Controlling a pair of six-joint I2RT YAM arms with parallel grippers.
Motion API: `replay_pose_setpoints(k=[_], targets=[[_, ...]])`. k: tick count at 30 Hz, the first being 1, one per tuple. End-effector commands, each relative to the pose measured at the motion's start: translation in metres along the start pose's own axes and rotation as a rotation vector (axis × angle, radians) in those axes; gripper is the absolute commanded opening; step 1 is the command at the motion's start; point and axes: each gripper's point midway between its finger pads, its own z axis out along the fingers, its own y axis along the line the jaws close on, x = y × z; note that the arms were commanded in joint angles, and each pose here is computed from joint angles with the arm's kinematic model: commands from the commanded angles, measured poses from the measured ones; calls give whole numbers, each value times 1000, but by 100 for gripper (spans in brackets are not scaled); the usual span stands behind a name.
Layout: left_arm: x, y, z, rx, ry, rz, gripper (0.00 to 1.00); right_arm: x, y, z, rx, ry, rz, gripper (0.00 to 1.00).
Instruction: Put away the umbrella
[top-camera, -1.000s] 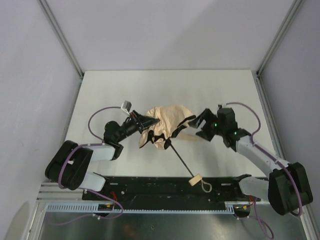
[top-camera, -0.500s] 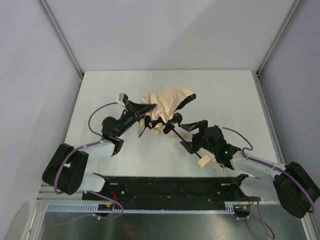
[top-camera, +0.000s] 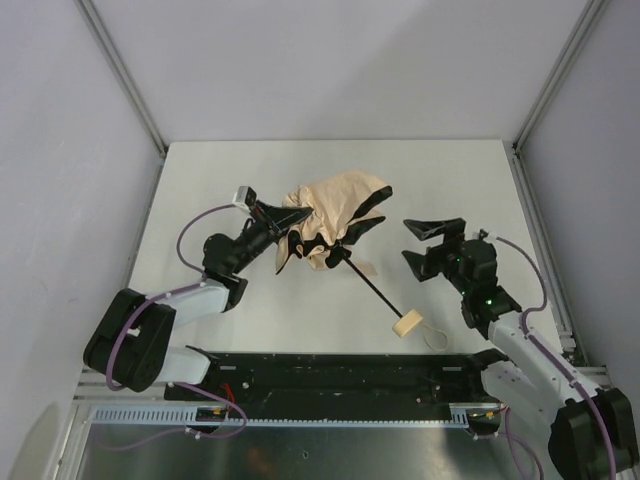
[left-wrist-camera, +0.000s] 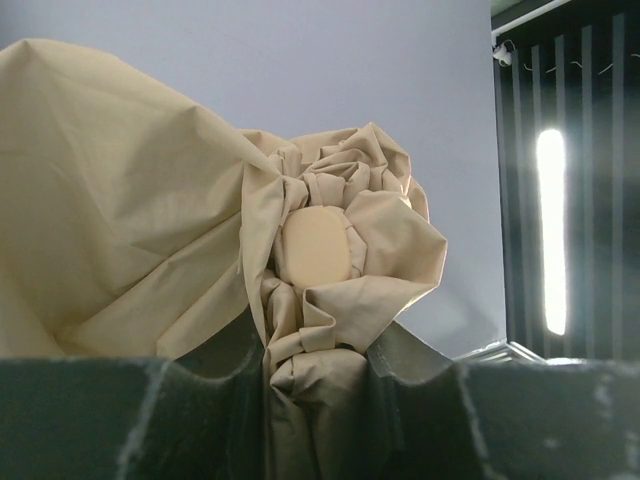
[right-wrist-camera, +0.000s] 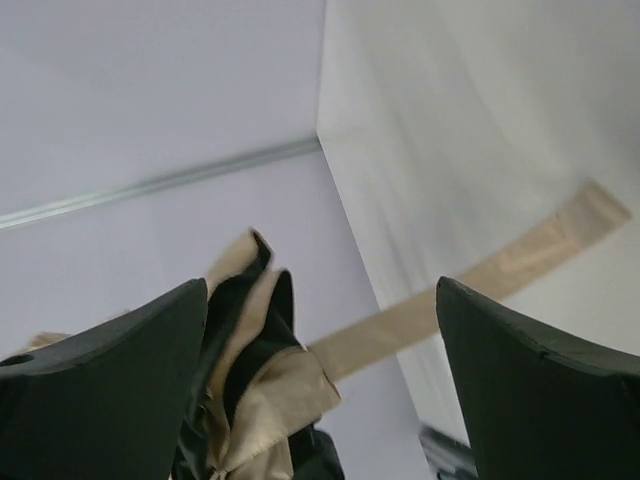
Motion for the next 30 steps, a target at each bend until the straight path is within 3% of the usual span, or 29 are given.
replay_pose_setpoints(k=[1, 12, 26, 29, 30], targets=[[18, -88, -6, 315, 53, 122, 0, 41, -37, 3, 132, 122, 115, 99], [22, -106, -6, 354, 69, 105, 0, 116, -46, 41, 117, 283, 298, 97], [25, -103, -12, 346, 66, 93, 0, 153, -25, 64, 53, 348, 481, 97], [27, -103, -12, 346, 72, 88, 0, 149, -24, 72, 43, 312, 516, 91], [28, -103, -12, 346, 75, 86, 0, 146, -22, 75, 28, 303, 520, 83]])
